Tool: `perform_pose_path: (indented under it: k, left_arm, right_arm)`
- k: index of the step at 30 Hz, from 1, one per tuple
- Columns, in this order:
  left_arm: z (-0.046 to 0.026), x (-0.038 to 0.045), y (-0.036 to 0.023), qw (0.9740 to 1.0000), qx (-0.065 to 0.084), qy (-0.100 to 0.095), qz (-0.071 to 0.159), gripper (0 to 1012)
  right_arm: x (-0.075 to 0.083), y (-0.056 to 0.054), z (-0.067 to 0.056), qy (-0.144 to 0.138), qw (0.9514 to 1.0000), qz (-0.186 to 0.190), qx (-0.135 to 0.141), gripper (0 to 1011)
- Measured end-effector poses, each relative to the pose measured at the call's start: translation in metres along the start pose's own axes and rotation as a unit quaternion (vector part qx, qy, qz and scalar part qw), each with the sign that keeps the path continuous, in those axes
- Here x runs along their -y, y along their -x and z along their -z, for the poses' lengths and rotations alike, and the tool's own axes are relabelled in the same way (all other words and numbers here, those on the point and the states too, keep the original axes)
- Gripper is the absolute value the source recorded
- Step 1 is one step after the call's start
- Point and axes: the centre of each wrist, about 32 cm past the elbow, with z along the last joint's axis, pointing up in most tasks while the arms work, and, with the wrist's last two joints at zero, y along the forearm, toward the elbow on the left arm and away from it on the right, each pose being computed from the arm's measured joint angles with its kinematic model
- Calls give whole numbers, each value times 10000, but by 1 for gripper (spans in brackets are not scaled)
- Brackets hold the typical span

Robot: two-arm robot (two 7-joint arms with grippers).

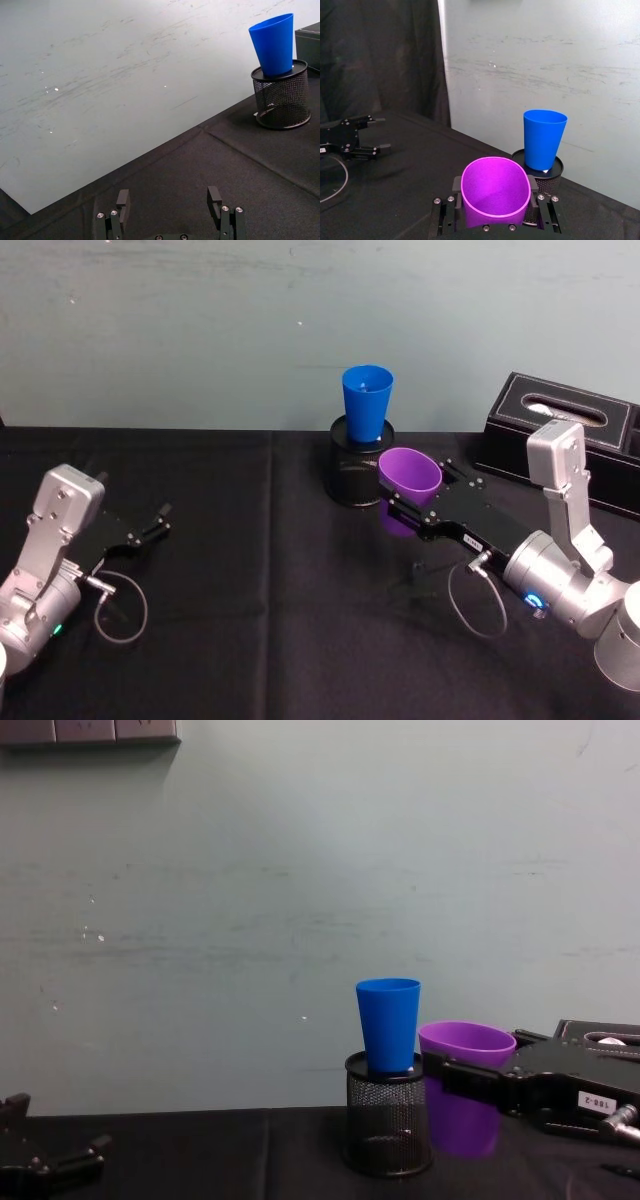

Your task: Pick up one cup with a gripper and tap it against the other cup.

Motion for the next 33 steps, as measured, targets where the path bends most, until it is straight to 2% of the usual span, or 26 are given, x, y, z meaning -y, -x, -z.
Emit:
perform_pose_path:
  k: [20, 33]
  left_arm:
    - [0, 0, 0, 10000, 0, 0, 0, 1012]
    - [0, 0, 0, 10000, 0, 0, 0, 1011]
  right_arm:
    - [8, -3, 5, 13, 10000, 8, 3, 733]
    - [119, -15, 20, 57, 10000, 72, 11, 732]
